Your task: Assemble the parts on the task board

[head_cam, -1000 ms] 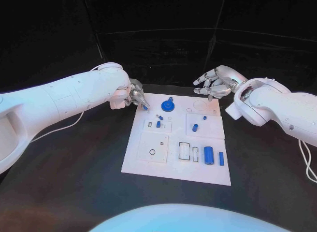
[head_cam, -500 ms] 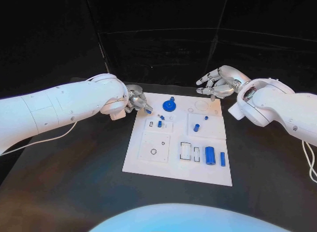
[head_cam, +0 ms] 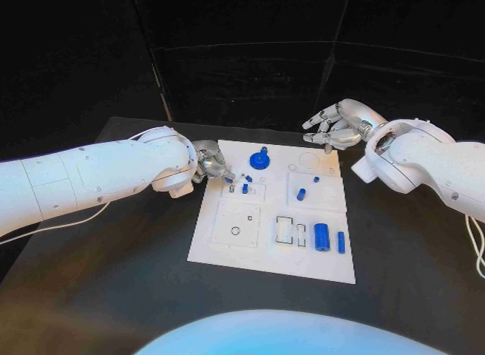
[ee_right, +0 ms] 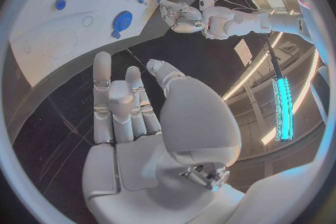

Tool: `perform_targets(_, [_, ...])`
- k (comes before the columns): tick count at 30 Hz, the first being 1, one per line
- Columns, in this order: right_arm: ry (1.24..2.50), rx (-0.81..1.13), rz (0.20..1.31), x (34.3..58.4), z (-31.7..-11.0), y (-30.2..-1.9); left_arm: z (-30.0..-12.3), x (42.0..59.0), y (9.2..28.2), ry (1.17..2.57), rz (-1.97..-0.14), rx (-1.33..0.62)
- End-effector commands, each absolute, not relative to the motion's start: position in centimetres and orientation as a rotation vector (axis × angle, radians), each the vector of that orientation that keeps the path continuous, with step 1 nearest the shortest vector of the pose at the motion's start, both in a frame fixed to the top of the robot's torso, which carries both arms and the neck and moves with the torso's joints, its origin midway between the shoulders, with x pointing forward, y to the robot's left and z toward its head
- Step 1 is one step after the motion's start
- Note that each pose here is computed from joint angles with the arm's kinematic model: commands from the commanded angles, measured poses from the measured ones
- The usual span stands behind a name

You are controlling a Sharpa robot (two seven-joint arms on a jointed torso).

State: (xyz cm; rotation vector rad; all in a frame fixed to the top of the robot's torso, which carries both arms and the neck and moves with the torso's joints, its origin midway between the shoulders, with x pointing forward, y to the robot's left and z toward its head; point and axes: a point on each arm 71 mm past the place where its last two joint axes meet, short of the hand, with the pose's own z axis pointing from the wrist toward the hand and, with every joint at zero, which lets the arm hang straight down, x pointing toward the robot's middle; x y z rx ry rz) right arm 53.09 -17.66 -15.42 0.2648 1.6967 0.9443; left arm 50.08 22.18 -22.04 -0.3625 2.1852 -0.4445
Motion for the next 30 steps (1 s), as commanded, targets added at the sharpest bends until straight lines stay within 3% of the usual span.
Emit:
perform_targets(1, [1.691,0.261,0.954,53.1,-15.2,-17.6,-21.9,50.0,22.1,2.168,-0.401,-0.327])
perform_targets(30, [1.691,0.26,0.955,53.1,-15.3,-17.5,-22.6,49.6,20.8,2.243,-0.363,-0.205])
